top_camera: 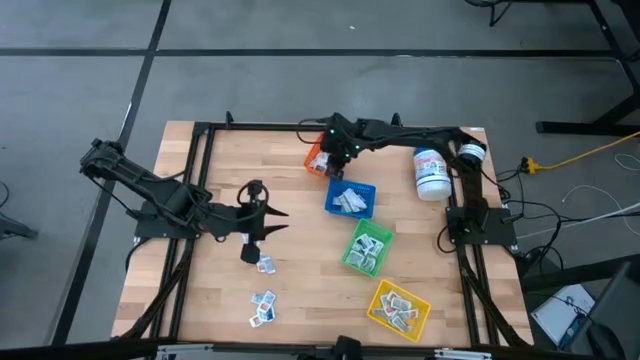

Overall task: Pick & Place First Aid Supplies
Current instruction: Adjust the baskets on the table, then put the green bandage pack into the blue basket

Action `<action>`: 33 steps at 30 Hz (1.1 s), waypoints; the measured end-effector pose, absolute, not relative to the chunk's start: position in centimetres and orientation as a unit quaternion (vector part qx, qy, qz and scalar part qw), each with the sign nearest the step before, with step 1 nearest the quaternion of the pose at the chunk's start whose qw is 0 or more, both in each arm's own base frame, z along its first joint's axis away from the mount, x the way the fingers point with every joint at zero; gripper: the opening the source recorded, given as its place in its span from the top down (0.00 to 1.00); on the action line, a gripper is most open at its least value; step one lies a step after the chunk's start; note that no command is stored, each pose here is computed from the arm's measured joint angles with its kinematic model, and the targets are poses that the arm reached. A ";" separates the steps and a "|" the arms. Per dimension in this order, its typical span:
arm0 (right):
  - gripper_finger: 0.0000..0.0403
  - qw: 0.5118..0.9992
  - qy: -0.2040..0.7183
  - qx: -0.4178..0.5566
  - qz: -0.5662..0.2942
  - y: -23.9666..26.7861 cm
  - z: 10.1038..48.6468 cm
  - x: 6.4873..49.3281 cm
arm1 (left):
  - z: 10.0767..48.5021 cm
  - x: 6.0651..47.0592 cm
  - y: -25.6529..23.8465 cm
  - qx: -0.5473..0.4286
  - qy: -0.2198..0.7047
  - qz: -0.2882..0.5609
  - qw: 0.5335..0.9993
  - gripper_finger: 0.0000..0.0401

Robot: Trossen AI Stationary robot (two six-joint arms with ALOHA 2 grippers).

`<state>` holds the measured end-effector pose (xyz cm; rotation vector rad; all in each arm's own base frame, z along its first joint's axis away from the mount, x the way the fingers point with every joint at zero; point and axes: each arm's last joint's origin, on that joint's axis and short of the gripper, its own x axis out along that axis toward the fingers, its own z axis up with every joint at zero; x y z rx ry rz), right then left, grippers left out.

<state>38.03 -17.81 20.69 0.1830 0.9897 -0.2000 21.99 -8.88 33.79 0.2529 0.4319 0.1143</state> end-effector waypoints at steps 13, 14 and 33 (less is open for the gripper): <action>0.94 0.853 0.507 0.117 -0.045 -19.6 18.1 43.6 | 33.7 21.9 -8.8 0.128 0.217 0.064 0.966 0.74; 0.94 0.853 0.507 0.118 -0.040 -19.5 17.9 44.1 | 33.7 21.9 -8.8 0.128 0.217 0.064 0.966 0.74; 0.94 0.860 0.285 0.204 0.371 -15.4 21.1 49.0 | 33.3 21.7 -8.7 0.128 0.238 0.066 0.961 0.74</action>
